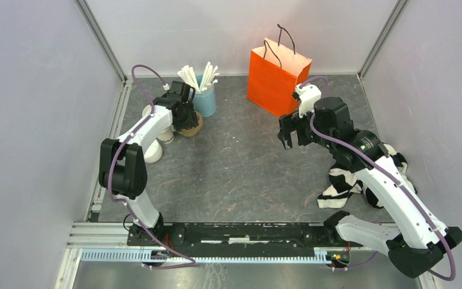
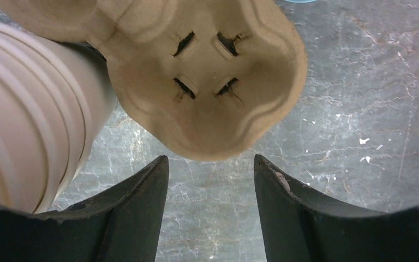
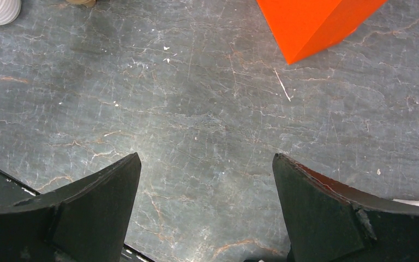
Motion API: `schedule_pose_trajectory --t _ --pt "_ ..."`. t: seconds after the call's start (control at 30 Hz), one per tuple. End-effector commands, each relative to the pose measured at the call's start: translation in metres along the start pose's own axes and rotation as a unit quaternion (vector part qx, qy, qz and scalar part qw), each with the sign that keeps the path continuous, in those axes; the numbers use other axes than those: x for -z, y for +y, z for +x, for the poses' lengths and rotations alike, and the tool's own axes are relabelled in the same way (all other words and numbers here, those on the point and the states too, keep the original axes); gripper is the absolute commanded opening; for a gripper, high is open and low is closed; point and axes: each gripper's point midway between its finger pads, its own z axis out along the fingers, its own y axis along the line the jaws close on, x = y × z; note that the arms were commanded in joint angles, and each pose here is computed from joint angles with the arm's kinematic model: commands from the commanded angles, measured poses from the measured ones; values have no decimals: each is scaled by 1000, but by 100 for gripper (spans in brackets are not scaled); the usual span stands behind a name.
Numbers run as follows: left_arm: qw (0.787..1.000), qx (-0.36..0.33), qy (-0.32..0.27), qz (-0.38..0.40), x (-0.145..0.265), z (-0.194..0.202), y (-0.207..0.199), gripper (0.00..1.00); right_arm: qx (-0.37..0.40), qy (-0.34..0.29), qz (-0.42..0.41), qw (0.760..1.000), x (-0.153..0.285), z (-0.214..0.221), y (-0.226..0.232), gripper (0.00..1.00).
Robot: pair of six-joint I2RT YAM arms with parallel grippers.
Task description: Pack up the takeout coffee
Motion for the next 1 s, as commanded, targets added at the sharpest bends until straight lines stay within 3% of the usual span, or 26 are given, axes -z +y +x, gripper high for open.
schedule_pose_trajectory --t 0.0,0.43,0.77,0.97 --pt "999 -24 -40 -6 -5 -29 2 65 -10 -29 9 999 -3 -19 -2 98" --pt "998 -35 -43 -4 -3 -41 3 65 2 -26 -2 1000 -10 -23 2 98" --pt "993 -6 -38 116 59 -39 -32 76 -4 -26 -32 999 -16 -13 12 98" --pt "986 -15 -39 163 123 -32 -33 83 -7 -32 -67 997 -16 -7 24 98"
